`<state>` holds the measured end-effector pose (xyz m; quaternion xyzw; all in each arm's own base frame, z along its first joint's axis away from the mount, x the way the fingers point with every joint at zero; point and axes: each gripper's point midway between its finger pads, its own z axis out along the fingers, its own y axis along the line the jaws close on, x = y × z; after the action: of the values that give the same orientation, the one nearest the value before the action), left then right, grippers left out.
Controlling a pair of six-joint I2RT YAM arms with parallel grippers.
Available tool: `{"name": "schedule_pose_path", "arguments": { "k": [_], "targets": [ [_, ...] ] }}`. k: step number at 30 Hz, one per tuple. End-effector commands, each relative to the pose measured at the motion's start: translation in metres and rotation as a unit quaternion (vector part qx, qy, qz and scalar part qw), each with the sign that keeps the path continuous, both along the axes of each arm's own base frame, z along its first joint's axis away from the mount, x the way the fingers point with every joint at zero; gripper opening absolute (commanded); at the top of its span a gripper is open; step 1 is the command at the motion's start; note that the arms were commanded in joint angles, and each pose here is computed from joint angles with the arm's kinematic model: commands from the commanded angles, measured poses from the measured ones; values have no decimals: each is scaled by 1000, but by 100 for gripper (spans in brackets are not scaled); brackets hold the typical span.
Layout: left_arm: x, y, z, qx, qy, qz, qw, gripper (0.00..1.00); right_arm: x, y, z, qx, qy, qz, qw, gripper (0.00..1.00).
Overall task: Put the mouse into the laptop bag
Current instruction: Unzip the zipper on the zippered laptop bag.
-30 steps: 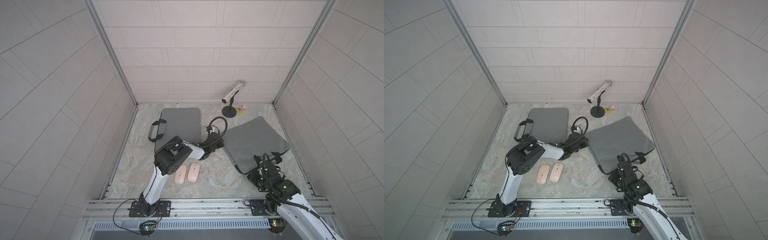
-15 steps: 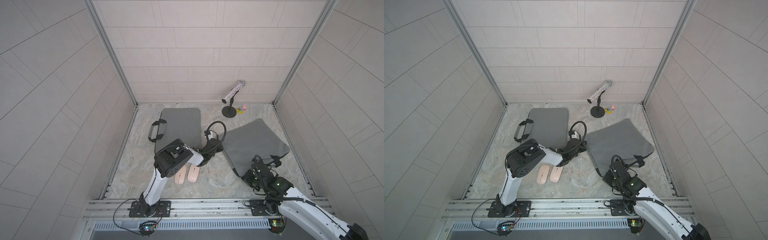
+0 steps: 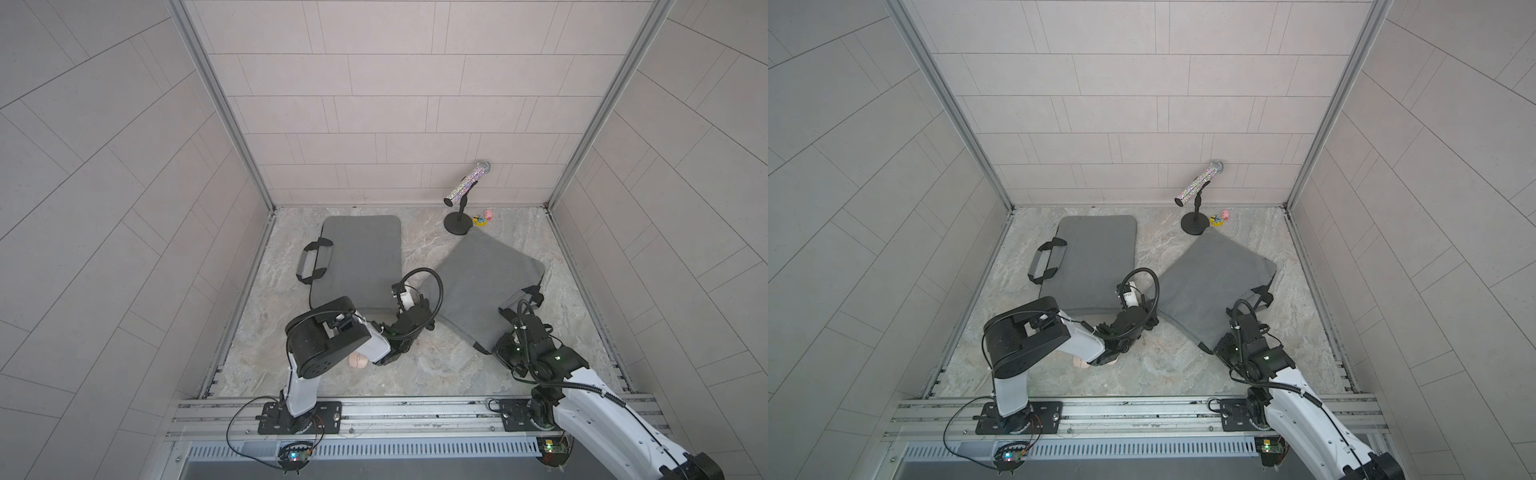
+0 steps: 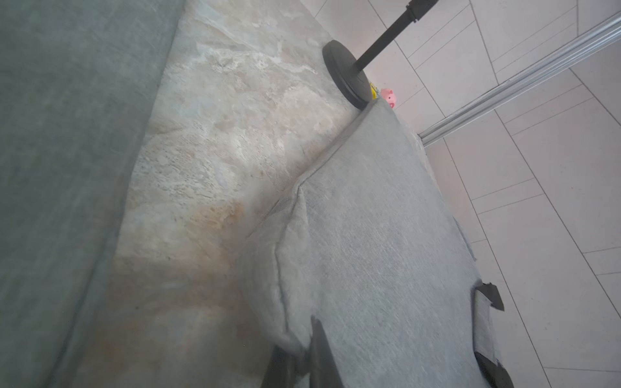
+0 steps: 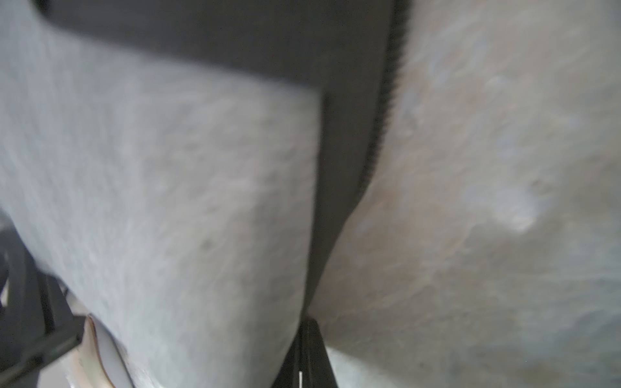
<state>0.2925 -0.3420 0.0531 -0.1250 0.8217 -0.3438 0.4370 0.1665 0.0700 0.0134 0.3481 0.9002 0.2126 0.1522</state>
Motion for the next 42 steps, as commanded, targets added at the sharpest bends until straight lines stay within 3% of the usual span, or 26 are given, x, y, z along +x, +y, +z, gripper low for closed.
{"name": "schedule_pose_path", "arguments": {
  "k": [1,5,12,24,25,28,30,32,36,42],
  "targets": [
    [-29,-36,37,-42,-36,-65,996,0,11,-17,4,-20,-20,-7,1000,0],
    [-38,-50,37,-39,-40,-78,995,0,6,-21,6,-21,-8,0,1000,0],
    [-27,-63,22,-11,-34,-71,997,0,-27,-14,18,-23,15,64,998,0],
    [-11,-61,12,8,-26,-55,998,0,-47,-10,14,-26,38,120,992,0],
    [-14,-60,15,2,-26,-56,998,4,-45,-12,15,-33,35,119,992,0],
    [-24,-47,24,-14,-30,-51,998,58,-34,-18,22,-50,18,108,993,0],
    [-39,-41,34,-29,-31,-58,997,77,-25,-21,26,-59,5,97,993,0],
    [-58,-43,41,-41,-35,-74,996,85,-17,-20,30,-58,-7,97,994,0],
    [-98,-76,43,-49,-37,-124,990,90,-4,-14,38,-50,-32,107,993,0],
    [-103,-122,21,-54,-23,-156,986,85,-3,-14,44,-56,-43,125,990,0]
  ]
}}
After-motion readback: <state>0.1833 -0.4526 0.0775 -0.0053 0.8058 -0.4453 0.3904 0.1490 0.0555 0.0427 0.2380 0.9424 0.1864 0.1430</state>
